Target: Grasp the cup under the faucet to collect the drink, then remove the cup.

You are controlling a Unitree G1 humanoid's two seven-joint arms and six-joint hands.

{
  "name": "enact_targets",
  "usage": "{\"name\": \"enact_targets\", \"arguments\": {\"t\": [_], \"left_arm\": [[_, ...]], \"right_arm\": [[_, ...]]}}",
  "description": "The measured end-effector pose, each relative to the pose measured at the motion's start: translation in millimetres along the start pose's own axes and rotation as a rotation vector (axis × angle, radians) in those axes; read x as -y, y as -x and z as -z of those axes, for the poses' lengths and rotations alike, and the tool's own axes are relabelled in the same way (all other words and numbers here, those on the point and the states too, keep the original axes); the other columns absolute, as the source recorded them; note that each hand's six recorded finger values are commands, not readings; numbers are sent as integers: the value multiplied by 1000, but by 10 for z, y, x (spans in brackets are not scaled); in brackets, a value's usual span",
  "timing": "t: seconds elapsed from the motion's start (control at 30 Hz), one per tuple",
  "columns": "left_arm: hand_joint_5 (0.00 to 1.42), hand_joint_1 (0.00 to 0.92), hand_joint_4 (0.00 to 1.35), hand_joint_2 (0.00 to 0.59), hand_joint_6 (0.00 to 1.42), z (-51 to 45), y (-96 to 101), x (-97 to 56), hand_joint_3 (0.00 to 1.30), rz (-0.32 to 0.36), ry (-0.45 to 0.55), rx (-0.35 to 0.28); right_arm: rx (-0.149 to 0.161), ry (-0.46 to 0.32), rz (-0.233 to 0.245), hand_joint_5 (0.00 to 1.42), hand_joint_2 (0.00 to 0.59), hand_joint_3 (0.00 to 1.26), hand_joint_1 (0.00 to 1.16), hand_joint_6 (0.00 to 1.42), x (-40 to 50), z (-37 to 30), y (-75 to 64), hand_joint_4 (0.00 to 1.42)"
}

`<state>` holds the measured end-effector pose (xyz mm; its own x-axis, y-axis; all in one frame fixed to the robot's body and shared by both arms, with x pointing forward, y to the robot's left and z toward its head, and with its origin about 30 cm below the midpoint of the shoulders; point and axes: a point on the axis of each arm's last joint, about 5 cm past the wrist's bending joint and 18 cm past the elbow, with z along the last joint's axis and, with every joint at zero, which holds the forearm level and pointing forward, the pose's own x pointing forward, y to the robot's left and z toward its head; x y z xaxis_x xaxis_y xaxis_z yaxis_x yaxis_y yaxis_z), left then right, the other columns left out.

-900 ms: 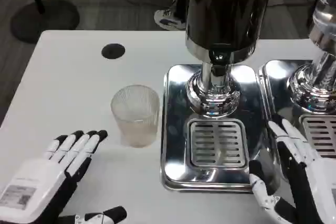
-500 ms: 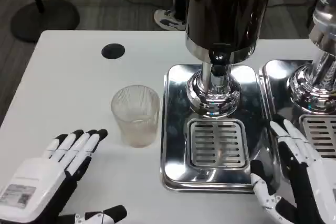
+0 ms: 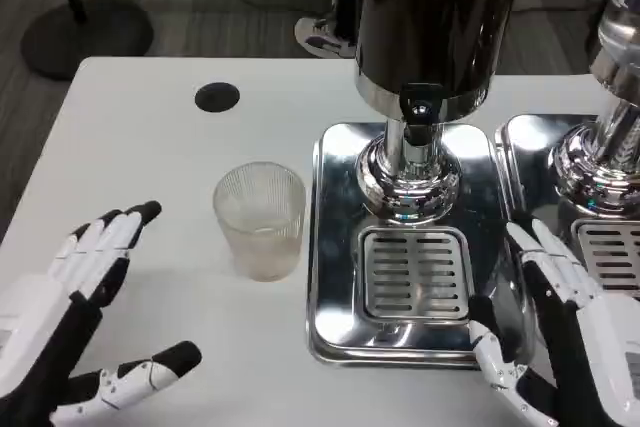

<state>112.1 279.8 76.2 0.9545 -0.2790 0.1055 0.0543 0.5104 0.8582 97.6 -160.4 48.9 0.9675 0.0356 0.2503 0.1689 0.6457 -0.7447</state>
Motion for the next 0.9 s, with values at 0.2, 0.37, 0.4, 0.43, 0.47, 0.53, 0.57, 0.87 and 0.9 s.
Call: {"name": "enact_targets", "arguments": {"t": [0.2, 0.37, 0.4, 0.43, 0.47, 0.53, 0.57, 0.87, 0.9], "left_arm": [[121, 0, 0, 39, 184, 66, -214, -66, 0, 13, 56, -39], [126, 0, 1, 36, 176, 65, -484, -87, 0, 33, 122, -80], [128, 0, 1, 36, 176, 60, -515, -87, 0, 37, 126, -81], [138, 3, 8, 34, 177, 49, -572, -81, 0, 47, 135, -84], [150, 13, 11, 31, 182, 37, -622, -66, 0, 57, 146, -88], [162, 32, 29, 35, 194, 9, -726, -32, 0, 79, 170, -87], [176, 42, 33, 34, 199, 1, -781, -29, 1, 85, 177, -88], [224, 91, 58, 31, 225, -19, -1047, 8, 12, 131, 206, -104], [226, 93, 66, 31, 237, -20, -1068, 15, 13, 134, 209, -108]], "right_arm": [[-17, -4, -1, 133, 444, 196, 354, 259, -27, -24, 40, 96], [-20, -5, 1, 133, 444, 204, 354, 263, -35, -31, 45, 96], [-20, -5, 1, 140, 444, 208, 354, 264, -35, -32, 44, 103], [-21, -5, 2, 142, 444, 210, 354, 265, -35, -32, 46, 105], [-21, -5, 2, 143, 444, 212, 354, 265, -36, -32, 44, 105], [-20, -8, 3, 143, 444, 214, 354, 266, -40, -38, 41, 107], [-20, -8, 3, 144, 445, 215, 355, 266, -40, -39, 43, 107], [-20, -13, 6, 148, 452, 238, 363, 280, -44, -51, 42, 119], [-19, -15, 6, 148, 452, 239, 363, 281, -46, -53, 42, 119]]}}
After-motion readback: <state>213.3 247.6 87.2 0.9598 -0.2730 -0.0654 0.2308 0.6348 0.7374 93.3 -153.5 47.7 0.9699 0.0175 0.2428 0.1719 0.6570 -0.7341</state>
